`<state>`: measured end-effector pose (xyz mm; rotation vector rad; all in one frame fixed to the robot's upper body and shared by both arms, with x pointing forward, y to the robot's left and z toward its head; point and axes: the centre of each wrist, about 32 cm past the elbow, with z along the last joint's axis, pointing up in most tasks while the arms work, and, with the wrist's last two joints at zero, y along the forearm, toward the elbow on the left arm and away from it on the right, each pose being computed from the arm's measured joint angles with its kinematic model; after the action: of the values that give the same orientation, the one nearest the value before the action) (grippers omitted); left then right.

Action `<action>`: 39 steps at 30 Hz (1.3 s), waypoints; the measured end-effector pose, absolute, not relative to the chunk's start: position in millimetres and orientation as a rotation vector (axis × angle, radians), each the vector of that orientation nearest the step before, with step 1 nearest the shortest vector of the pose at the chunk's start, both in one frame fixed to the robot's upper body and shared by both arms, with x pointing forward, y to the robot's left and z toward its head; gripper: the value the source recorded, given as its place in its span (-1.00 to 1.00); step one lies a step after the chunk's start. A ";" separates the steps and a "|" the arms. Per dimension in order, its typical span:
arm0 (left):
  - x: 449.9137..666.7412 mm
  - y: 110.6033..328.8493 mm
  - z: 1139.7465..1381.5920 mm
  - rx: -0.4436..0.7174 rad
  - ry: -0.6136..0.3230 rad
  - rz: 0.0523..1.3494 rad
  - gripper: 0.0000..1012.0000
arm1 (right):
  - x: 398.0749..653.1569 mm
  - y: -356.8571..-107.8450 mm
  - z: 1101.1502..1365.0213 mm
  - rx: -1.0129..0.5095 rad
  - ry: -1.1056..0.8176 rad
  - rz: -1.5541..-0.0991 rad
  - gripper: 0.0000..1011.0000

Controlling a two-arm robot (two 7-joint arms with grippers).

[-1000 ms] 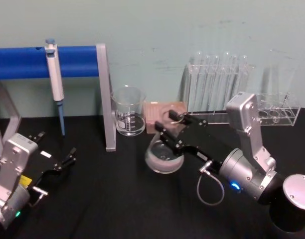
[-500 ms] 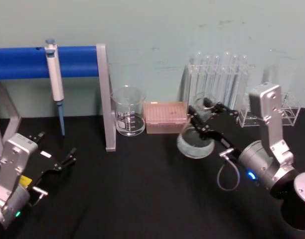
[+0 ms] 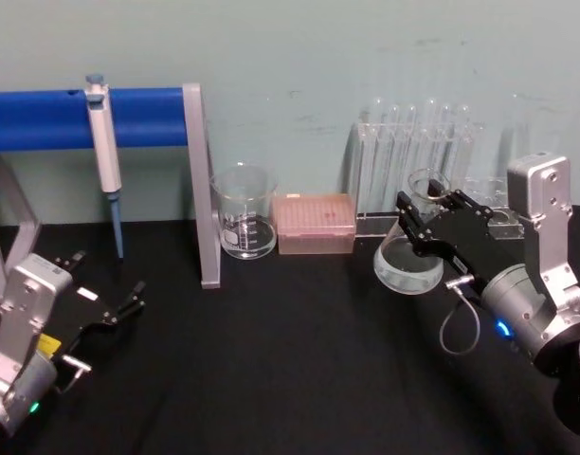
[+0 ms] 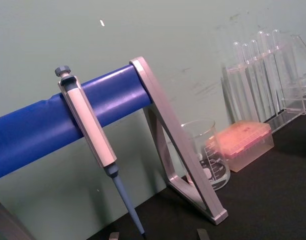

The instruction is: Grasp the erlenmeyer flask with one hand, shake it three times, then place it back.

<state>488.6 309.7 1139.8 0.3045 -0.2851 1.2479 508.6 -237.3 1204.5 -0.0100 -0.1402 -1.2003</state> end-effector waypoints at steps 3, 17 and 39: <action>488.6 309.7 1139.8 0.305 -0.285 1.248 0.98 | 508.2 -237.9 1204.3 -0.011 -0.140 -1.205 -0.11; 488.6 309.7 1139.8 0.305 -0.285 1.248 0.98 | 507.3 -228.4 1204.1 -0.018 -0.147 -1.094 -0.11; 488.6 309.7 1139.8 0.305 -0.285 1.248 0.98 | 506.6 -200.9 1205.3 0.002 -0.148 -0.707 -0.11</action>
<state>488.6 309.7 1139.8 0.3045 -0.2849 1.2480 506.6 -200.9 1205.3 0.0020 -0.1476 -0.7070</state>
